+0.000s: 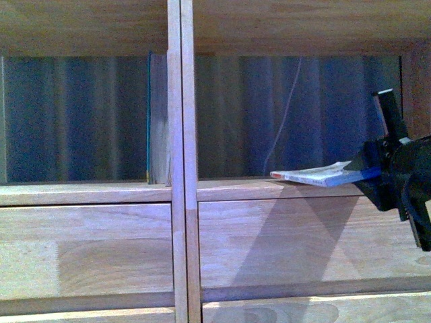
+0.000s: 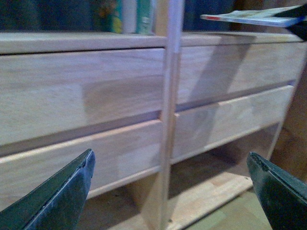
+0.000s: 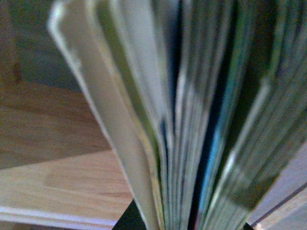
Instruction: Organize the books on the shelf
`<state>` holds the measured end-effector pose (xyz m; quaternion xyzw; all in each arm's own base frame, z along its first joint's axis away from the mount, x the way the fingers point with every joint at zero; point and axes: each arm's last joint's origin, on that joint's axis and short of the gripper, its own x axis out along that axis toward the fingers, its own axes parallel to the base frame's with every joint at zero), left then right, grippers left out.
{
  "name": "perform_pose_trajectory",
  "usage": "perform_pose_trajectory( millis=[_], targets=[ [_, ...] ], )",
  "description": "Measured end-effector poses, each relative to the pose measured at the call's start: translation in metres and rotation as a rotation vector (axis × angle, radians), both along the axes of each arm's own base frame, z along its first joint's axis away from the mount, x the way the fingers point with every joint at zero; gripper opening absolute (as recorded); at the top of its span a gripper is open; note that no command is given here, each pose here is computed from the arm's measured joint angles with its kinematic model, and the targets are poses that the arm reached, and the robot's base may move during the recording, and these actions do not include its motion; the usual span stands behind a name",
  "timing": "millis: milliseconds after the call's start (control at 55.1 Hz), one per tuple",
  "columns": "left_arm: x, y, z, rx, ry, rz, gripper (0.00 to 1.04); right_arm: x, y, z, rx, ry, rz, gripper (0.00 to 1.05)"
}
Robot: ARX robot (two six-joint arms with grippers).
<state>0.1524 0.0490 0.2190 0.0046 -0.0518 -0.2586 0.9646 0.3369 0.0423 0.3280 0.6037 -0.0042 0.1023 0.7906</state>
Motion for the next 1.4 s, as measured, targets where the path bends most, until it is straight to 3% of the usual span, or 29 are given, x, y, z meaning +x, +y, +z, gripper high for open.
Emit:
perform_pose_trajectory(
  millis=[291,563,763,962,1071,1398],
  targets=[
    [0.071,0.025,0.026,-0.053,0.03,0.061,0.97,-0.034,0.004,0.038,-0.033,-0.183,0.077,0.07],
    [0.157,0.022,0.071,-0.144,0.09,0.014,0.97,-0.055,0.02,0.041,-0.112,-0.274,0.148,0.07],
    [0.194,0.002,0.114,-0.262,0.169,-0.201,0.97,-0.075,0.034,0.041,-0.168,-0.394,0.207,0.07],
    [0.196,-0.027,0.146,-0.415,0.226,-0.436,0.97,-0.089,0.043,0.047,-0.212,-0.558,0.23,0.07],
    [0.192,-0.043,0.155,-0.473,0.248,-0.538,0.97,-0.092,0.045,0.049,-0.216,-0.613,0.234,0.07],
    [0.172,-0.104,0.167,-0.45,0.179,-0.799,0.97,-0.07,0.052,0.05,-0.222,-0.652,0.202,0.07]
  ],
)
